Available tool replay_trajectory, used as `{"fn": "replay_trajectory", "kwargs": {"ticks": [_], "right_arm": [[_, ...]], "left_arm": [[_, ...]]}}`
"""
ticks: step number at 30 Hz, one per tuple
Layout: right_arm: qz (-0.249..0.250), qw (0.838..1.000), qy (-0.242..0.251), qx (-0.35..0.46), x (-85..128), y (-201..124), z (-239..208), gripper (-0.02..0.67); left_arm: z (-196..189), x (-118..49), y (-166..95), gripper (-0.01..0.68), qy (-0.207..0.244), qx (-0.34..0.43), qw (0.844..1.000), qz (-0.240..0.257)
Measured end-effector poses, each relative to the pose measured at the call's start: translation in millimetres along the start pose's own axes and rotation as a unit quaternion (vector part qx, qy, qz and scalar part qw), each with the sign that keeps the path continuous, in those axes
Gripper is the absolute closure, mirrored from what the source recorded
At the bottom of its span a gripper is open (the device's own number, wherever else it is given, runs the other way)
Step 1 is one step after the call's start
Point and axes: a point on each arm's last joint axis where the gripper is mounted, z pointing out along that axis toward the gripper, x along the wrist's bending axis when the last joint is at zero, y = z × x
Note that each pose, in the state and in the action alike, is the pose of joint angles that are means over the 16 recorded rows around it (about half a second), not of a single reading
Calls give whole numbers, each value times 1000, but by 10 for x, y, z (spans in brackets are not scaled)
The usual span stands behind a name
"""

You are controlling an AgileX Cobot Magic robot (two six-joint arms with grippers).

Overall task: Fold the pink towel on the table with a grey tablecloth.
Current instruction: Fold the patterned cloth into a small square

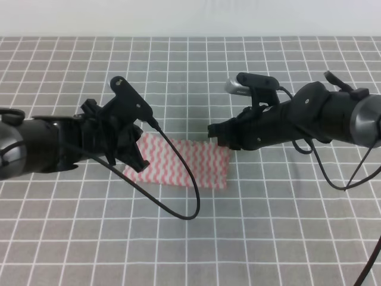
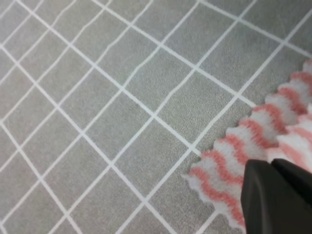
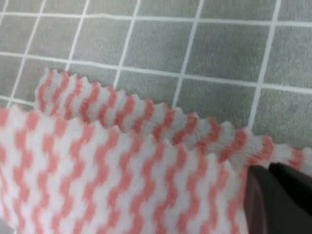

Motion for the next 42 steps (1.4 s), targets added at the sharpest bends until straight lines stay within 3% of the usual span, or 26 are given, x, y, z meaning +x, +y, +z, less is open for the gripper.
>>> {"fn": "replay_trajectory", "kwargs": {"ticks": [42], "right_arm": [[19, 1000, -16, 2, -165, -38, 145, 661]], "left_arm": [[100, -16, -42, 676, -4, 11, 999, 33]]}}
